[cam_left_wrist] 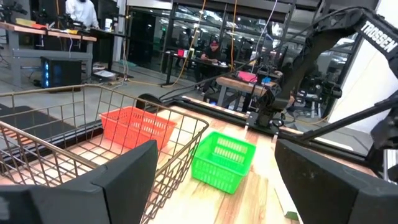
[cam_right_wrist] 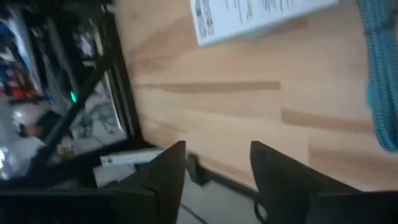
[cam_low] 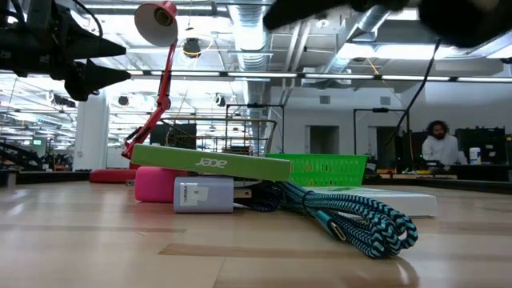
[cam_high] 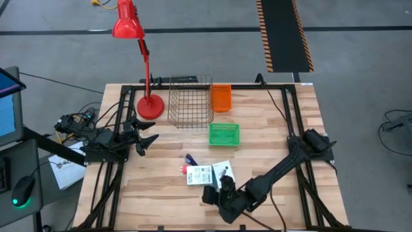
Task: Pick and place items into bin
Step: Put the left card reader box into the green bin
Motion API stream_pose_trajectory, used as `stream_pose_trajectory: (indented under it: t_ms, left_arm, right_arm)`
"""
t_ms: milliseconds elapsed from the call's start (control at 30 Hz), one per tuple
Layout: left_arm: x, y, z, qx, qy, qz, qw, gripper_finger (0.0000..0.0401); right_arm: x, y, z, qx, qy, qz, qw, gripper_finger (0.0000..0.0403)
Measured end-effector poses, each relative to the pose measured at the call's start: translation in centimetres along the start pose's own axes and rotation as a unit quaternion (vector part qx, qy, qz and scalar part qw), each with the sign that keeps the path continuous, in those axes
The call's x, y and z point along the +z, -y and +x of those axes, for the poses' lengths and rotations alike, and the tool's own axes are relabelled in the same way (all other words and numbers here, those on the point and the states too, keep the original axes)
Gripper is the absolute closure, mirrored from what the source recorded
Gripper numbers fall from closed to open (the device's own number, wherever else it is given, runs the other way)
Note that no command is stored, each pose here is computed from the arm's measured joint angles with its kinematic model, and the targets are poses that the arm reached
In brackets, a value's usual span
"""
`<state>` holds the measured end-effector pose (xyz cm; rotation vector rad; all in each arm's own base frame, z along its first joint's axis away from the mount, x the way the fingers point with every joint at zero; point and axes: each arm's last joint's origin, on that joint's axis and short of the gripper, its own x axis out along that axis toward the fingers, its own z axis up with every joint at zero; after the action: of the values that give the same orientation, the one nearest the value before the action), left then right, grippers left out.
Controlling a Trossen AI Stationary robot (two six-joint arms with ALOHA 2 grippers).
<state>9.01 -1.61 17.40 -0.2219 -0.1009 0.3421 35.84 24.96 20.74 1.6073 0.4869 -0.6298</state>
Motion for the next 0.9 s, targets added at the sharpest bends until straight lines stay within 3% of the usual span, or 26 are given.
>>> stream_pose_trajectory:
  t_ms: [100,300,900]
  left_arm:
    - [0.0,0.0,0.0,0.0,0.0,0.0,1.0,0.0087]
    - [0.0,0.0,0.0,0.0,0.0,0.0,1.0,0.0087]
    - [0.0,0.0,0.0,0.0,0.0,0.0,1.0,0.0087]
  right_arm:
    - [0.1,-0.5,0.4,0.021,0.01,0.015,1.0,0.0187]
    - [1.0,-0.3,0.9,0.012,0.043,0.008,0.999,0.0137]
    - [2.0,0.8,1.0,-0.052,0.069,-0.01,0.996,0.0133]
